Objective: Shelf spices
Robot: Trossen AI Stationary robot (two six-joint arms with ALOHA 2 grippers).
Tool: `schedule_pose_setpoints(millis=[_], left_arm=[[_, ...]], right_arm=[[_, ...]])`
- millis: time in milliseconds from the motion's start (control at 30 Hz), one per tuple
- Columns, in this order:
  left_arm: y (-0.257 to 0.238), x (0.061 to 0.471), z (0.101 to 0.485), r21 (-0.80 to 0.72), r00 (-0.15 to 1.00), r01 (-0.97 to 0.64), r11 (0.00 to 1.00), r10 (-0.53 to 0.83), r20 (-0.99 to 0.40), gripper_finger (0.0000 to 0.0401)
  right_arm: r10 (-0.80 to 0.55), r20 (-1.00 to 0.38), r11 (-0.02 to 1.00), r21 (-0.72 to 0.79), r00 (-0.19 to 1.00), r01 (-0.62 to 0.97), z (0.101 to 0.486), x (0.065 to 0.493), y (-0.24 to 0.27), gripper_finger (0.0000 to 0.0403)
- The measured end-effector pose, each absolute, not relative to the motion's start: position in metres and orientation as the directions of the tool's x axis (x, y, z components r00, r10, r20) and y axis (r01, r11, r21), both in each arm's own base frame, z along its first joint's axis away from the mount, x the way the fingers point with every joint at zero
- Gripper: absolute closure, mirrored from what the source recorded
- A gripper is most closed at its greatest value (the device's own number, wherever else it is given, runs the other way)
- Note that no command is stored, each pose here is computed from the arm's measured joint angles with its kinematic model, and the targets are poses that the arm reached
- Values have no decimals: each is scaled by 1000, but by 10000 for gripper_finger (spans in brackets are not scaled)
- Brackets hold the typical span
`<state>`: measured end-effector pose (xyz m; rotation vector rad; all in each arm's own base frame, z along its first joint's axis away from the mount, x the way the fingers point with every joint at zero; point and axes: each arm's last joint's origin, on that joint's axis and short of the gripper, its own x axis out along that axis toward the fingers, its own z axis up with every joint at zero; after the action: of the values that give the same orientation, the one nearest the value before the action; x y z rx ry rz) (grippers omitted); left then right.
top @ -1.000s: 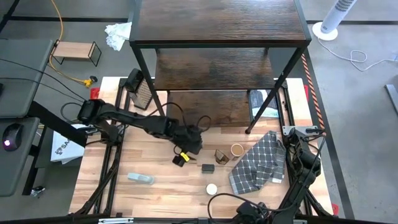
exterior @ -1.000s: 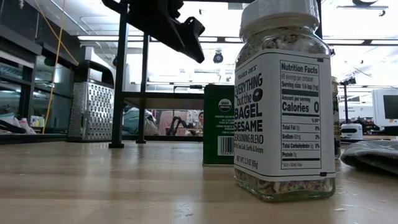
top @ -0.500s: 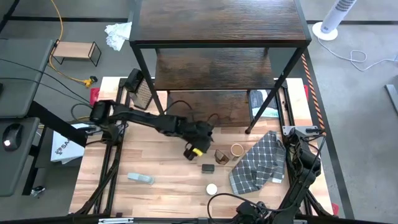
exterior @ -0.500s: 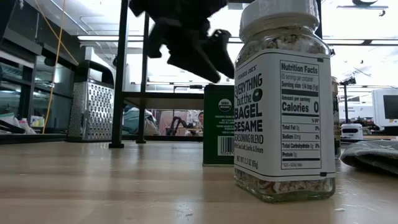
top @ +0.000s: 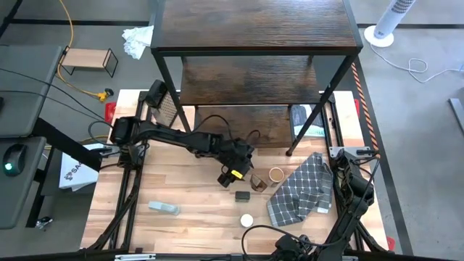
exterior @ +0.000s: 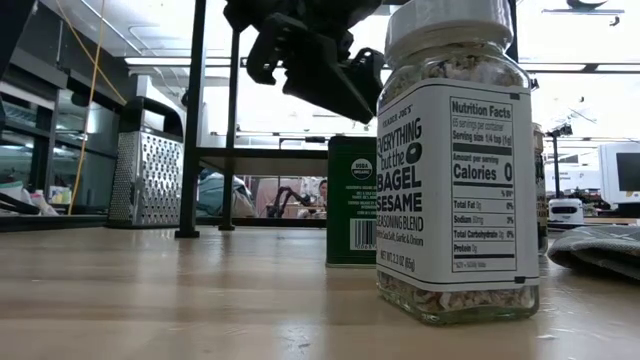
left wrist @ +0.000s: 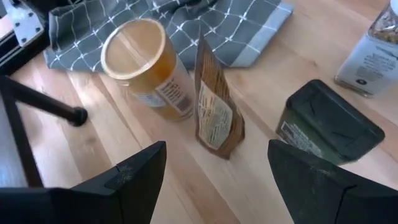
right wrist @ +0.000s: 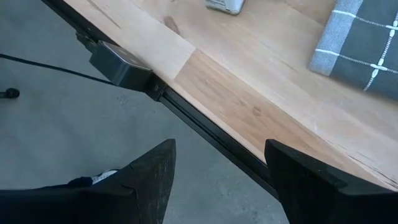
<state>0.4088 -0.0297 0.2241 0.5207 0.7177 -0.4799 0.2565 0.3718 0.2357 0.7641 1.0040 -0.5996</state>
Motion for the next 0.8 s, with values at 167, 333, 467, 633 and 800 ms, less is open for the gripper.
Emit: schedule_pose_setpoints(millis=[167,333,467,633,800], left_arm=[[-32,407,225,264,647,580,771,-238,-724,121],[-36,407,226,275,653,591,758,-249,-715,121],[-36,409,228,299,672,589,751,-249,-697,121],[-27,418,236,357,759,527,772,-238,-606,121],[-19,417,235,326,745,533,781,-249,-619,121]], right_arm=[[-98,-902,600,284,420,748,236,257,372,160],[-98,-902,598,284,420,749,236,257,372,160],[-97,-902,598,285,421,749,236,257,372,160],[-98,-902,595,286,421,751,236,258,371,160],[-98,-901,590,289,422,754,236,261,369,160]])
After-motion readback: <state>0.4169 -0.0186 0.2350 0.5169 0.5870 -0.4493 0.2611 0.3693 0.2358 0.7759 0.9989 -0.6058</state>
